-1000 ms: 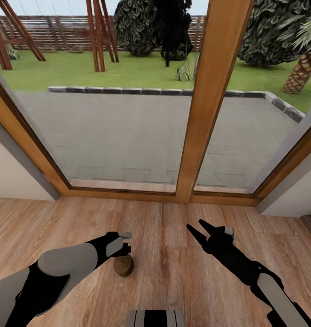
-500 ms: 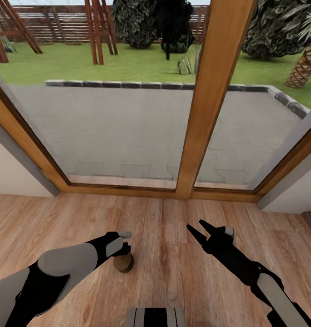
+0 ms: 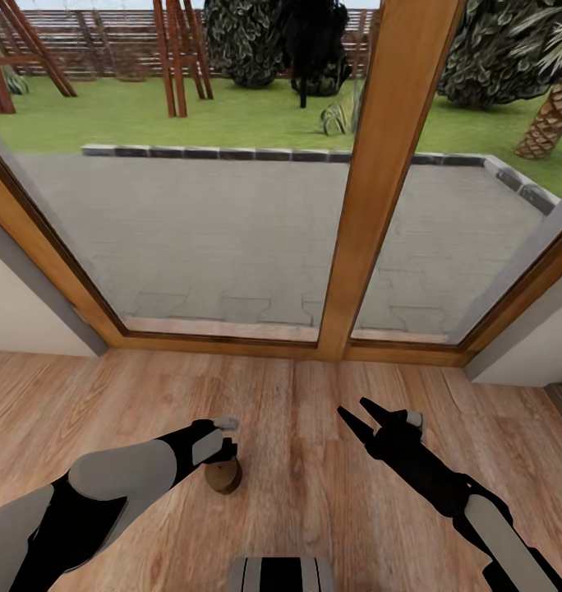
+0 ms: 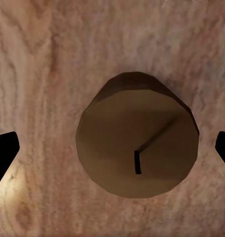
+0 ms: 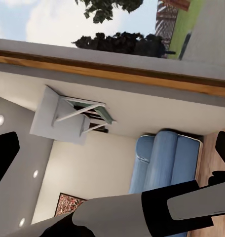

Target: Place each of the two pumpkins and all three candles from the living room inside a cabinet in the living room (use any cabinet), then make sure every cabinet is closed, and position the cauldron so it is next to a table in the living room.

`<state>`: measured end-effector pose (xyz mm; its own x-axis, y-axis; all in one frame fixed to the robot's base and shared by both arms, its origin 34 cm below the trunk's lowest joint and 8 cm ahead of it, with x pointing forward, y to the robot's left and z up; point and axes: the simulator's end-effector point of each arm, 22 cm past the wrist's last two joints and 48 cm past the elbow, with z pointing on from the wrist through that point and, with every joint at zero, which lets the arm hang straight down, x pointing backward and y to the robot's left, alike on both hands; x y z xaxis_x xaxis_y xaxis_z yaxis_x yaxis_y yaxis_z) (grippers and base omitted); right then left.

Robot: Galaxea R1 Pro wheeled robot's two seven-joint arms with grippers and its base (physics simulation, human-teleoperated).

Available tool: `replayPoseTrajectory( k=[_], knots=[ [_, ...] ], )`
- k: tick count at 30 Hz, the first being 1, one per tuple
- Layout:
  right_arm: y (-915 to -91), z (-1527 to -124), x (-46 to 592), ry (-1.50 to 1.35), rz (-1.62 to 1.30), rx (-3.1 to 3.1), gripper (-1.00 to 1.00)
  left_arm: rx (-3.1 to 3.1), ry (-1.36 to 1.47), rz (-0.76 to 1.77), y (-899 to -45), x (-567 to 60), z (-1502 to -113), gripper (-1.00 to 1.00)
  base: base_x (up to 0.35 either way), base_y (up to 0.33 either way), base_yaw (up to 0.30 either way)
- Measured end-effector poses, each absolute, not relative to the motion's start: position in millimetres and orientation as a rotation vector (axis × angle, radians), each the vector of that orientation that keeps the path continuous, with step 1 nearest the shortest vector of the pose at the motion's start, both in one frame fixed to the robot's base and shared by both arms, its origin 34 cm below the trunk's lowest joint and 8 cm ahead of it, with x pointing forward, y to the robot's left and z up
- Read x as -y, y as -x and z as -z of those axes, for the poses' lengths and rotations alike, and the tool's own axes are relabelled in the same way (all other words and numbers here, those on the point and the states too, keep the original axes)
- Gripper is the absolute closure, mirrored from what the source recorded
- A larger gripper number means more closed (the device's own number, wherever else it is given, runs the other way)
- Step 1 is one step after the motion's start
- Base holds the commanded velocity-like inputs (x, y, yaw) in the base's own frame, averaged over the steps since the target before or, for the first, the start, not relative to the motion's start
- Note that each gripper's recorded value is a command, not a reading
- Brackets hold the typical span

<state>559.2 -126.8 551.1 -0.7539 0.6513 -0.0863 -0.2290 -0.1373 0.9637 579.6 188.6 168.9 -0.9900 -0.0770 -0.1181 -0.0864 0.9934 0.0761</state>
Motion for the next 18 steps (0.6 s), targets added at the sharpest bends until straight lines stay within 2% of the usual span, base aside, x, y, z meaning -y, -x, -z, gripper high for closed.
replayPoseTrajectory(
  k=[10,18],
  knots=[
    [-561,-549,130,-0.471,-1.919,-1.562,-1.00,-3.018,0.128,-0.123,-581,-189,-169,-1.00,0.000,0.000,0.000],
    [-582,-515,150,-0.486,-1.684,-1.739,-1.00,-3.018,0.128,-0.122,-580,-189,-169,-1.00,0.000,0.000,0.000]
  ],
)
